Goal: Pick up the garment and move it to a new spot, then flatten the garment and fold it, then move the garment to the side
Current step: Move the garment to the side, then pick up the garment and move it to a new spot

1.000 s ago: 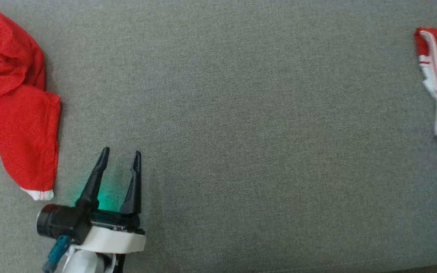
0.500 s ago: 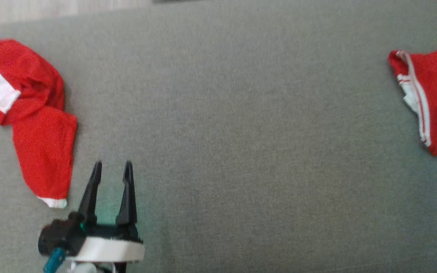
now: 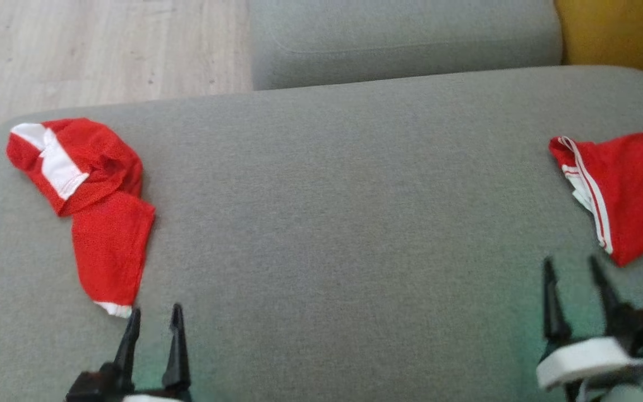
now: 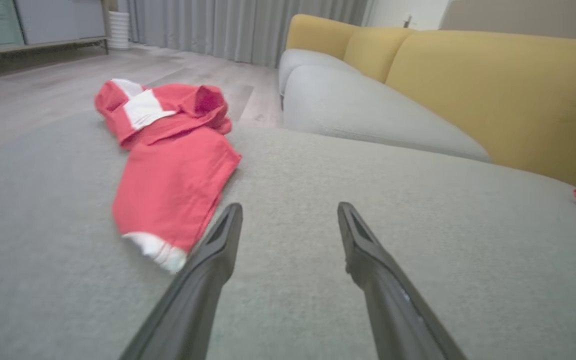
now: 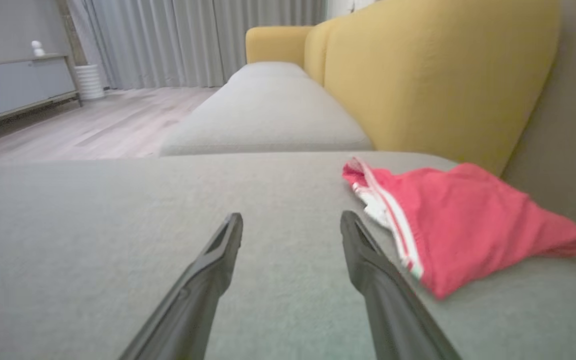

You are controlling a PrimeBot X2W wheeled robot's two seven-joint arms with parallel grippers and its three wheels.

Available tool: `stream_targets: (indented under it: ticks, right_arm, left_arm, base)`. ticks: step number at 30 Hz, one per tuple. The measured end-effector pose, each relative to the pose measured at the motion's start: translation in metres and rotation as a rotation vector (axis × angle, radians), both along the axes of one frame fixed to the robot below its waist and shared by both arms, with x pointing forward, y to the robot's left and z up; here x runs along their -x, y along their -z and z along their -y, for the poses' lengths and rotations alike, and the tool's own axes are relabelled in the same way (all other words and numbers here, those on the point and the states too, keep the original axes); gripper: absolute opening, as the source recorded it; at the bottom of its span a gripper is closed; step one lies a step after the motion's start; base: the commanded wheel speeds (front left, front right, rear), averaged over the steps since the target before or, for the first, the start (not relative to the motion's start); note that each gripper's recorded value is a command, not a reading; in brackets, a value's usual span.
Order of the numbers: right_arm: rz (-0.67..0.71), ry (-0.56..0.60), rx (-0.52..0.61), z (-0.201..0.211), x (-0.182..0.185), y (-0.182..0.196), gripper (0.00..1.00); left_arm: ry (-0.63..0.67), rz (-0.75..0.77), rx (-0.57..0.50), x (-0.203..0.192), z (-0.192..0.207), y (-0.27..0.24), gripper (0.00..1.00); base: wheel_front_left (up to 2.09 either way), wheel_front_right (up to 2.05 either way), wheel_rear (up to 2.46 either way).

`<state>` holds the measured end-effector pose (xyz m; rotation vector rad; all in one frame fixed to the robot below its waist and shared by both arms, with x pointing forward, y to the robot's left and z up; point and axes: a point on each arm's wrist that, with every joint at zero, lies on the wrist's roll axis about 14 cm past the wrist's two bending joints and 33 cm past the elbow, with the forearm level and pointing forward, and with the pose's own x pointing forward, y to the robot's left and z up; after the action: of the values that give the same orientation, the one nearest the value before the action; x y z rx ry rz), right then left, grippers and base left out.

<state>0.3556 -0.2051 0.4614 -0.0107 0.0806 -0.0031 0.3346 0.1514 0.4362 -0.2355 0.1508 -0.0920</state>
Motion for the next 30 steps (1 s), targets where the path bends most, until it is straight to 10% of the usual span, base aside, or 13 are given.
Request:
stream_targets:
  ticks: [14, 30]
  right_arm:
    - [-0.105, -0.151, -0.071, -0.055, 0.011, 0.035, 1.00]
    - [-0.090, -0.599, -0.072, -0.198, -0.003, 0.025, 1.00]
  left_arm:
    - [-0.097, -0.012, -0.007, 0.018, -0.028, 0.003, 1.00]
    - [-0.436, -0.034, 0.047, 0.100, -0.102, 0.010, 1.00]
  base:
    - [0.00, 0.00, 0.00]
    - [0.00, 0.00, 0.00]
